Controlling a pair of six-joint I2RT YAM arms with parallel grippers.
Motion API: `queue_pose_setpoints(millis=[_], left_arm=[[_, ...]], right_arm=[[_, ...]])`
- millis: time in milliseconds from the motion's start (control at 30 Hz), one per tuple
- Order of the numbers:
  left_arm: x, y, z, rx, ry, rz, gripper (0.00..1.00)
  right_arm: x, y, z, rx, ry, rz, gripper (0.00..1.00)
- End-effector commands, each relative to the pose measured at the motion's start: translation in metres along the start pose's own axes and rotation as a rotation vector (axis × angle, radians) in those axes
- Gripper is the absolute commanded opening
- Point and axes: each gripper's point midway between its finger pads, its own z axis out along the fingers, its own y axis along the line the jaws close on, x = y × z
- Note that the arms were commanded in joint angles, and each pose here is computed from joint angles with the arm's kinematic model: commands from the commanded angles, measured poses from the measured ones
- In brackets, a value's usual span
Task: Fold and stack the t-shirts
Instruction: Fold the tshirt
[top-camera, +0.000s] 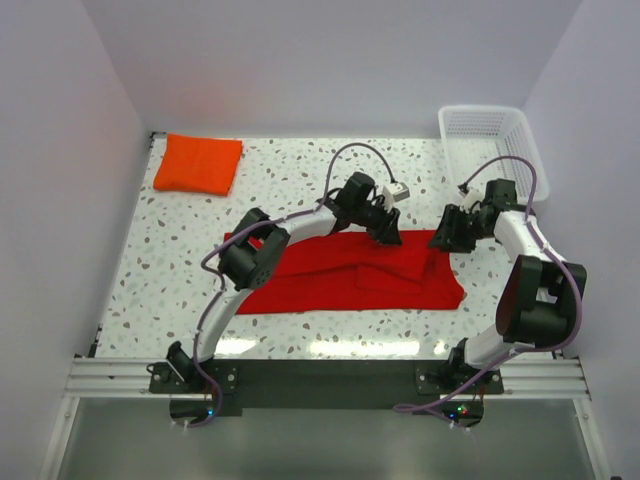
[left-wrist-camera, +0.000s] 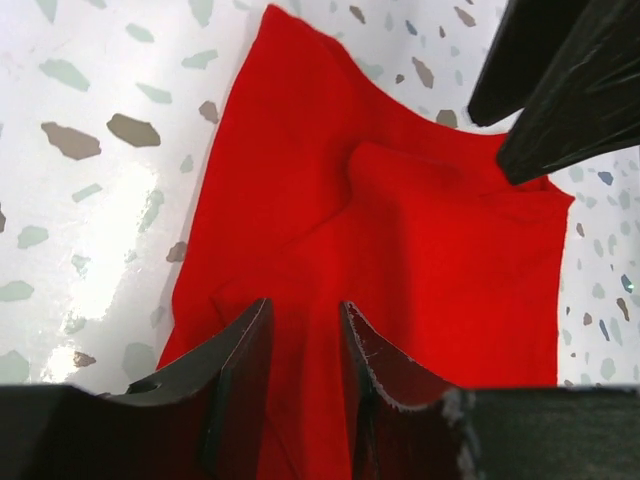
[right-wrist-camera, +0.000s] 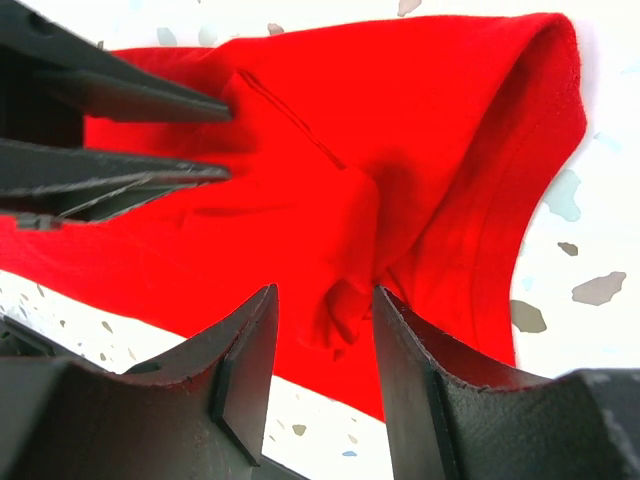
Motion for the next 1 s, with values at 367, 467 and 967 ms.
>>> queue_pose_setpoints(millis=[367, 467, 967], left_arm=[[-0.019, 0.011, 0.010, -0.013, -0.065, 0.001, 0.37], [-0.021, 0.010, 0.011, -0.006, -0.070, 0.001, 0.32], [-0.046, 0.015, 0.005, -0.043, -0.117, 0.031, 0.03]], right_arm=[[-0.007, 0.000, -0.001, -0.001, -0.025, -0.018, 0.47], [-0.007, 0.001, 0.000, -0.001, -0.022, -0.023, 0.47], [-0.007, 0.002, -0.002, -0.009, -0.031, -0.031, 0.47]])
